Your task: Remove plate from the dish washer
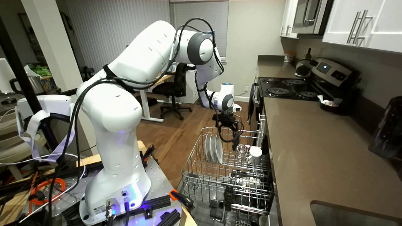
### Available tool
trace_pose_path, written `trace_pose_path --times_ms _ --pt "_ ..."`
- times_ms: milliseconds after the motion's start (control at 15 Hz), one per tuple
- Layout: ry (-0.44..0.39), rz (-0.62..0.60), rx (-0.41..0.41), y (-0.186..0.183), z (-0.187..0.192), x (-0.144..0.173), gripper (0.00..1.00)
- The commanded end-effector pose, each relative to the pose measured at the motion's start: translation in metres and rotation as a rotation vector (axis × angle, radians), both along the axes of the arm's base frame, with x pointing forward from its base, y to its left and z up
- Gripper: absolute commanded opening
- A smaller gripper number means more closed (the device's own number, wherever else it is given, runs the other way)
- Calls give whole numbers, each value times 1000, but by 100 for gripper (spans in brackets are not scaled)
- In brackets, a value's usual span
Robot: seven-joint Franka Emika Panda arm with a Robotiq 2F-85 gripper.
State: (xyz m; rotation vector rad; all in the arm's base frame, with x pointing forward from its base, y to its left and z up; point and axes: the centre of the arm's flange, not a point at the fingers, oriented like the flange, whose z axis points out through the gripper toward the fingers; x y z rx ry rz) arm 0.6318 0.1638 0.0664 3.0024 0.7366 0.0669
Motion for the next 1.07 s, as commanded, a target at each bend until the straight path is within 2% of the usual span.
trace_pose_path --times_ms 0,533,800,1000 --pt "-4 -2 1 -2 3 2 100" --pt "38 77 59 30 -7 -3 100" --pt "60 113 -1 32 -28 -7 100" --pt "58 132 9 29 -42 -9 100"
